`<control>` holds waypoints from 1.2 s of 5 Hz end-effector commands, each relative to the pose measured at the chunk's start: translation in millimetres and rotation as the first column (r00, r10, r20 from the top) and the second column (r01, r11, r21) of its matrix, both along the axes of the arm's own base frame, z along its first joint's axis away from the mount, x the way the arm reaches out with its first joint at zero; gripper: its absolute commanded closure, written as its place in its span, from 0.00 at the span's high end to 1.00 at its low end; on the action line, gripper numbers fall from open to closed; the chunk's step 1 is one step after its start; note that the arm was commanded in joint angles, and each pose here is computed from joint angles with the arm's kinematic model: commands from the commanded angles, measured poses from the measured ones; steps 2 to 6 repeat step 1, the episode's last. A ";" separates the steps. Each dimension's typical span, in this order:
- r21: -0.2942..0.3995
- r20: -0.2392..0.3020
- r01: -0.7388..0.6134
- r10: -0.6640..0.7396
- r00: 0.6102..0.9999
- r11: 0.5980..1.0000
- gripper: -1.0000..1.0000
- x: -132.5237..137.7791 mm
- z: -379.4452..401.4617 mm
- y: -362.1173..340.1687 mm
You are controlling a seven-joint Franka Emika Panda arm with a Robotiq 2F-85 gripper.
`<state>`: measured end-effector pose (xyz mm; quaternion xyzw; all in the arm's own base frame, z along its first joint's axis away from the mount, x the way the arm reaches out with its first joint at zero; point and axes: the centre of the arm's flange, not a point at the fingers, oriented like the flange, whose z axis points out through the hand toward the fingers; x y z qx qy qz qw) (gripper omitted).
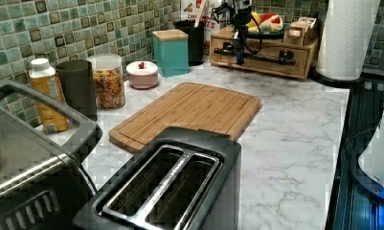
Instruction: Close the drawer.
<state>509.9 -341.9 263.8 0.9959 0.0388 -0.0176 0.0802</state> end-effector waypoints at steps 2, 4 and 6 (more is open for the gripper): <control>-0.123 0.170 0.192 -0.170 0.971 0.974 0.00 -24.8 101.1 -89.0; -0.123 0.170 0.192 -0.170 0.971 0.974 0.00 -24.8 101.1 -89.0; -0.123 0.170 0.192 -0.170 0.971 0.974 0.00 -24.8 101.1 -89.0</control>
